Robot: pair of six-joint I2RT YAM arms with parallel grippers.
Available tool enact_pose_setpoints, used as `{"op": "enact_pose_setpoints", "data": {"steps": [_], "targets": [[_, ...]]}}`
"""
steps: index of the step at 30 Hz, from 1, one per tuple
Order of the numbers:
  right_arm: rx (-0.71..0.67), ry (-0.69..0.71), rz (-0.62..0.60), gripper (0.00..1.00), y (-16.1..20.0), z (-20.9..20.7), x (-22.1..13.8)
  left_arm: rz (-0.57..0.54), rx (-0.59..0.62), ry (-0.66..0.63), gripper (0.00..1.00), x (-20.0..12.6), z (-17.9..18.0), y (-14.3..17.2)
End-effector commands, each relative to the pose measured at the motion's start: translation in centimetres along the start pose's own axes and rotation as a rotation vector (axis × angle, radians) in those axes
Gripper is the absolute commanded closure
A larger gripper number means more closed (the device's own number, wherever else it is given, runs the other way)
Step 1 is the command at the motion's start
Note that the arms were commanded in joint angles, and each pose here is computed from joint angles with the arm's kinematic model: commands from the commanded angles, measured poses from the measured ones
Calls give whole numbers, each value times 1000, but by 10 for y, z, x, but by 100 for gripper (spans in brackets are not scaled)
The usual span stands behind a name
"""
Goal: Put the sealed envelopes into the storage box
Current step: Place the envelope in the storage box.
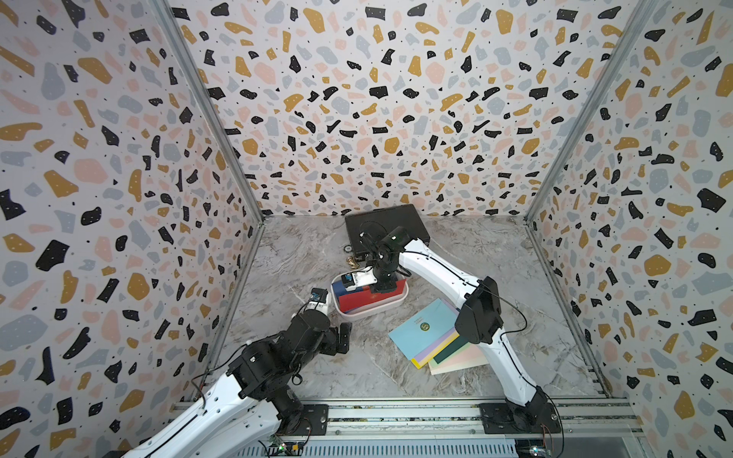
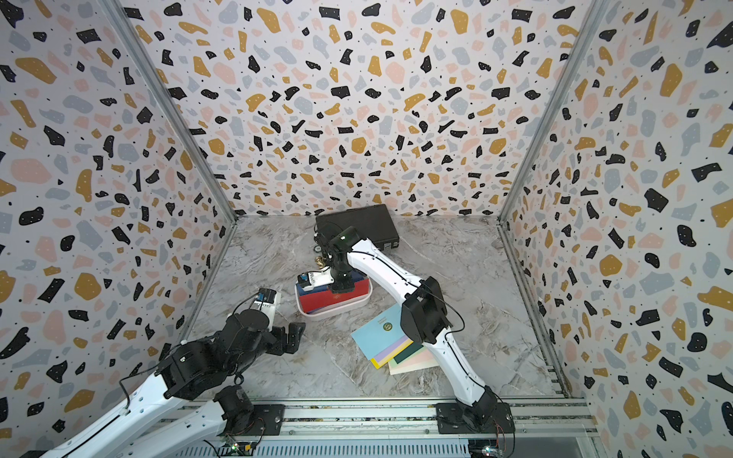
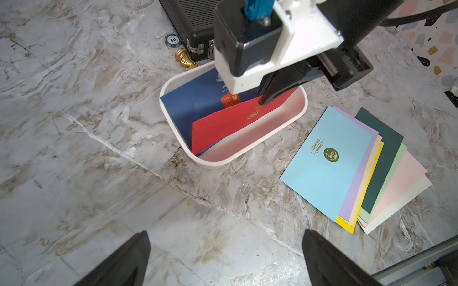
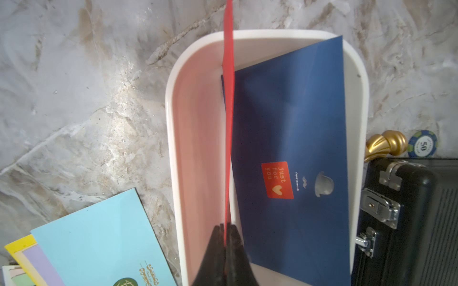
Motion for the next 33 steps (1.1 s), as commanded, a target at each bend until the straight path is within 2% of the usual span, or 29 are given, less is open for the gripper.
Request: {"op": "enact_pose_setpoints", "data": {"steps": [1, 3, 5, 7, 11, 15, 19, 23, 26, 28, 33], "targets": [[-15, 54, -12, 85, -7, -5, -4, -10, -10, -9, 1, 2, 1, -2], [-11, 94, -5, 79, -9, -11, -2, -12, -10, -9, 1, 1, 1, -2], [-10, 133, 6, 69, -8, -16, 2, -12, -10, -10, 1, 1, 1, -2], [-12, 157, 2, 64, -9, -20, 3, -13, -13, -9, 1, 1, 1, -2], [-5, 215, -12, 61, -13, -30, 3, -12, -12, -10, 1, 1, 1, -2], [52, 339, -56, 57, -22, -50, -5, -14, -13, -10, 1, 0, 1, -3], [131, 450, -167, 55, -37, -63, -37, -10, -15, -11, 1, 1, 1, -2], [227, 512, -271, 54, -37, -65, -69, -7, -26, -8, 1, 2, 1, -2], [371, 528, -354, 54, -26, -63, -95, -3, -40, 4, 1, 5, -1, 1], [513, 549, -423, 54, -10, -62, -116, 8, -53, 15, 1, 9, -3, 3], [892, 581, -540, 53, 55, -44, -136, 63, -97, 86, 1, 24, -16, 14]]}}
Point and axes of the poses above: each gripper's point midway between its finger pads, its own x axis out along the fingers, its own z axis along the line the jaws close on, y = z × x, the point moved 5 cm from there along -x, back along the fingers, and after that the axes turned 10 degrees about x, right-handed, at the moved point
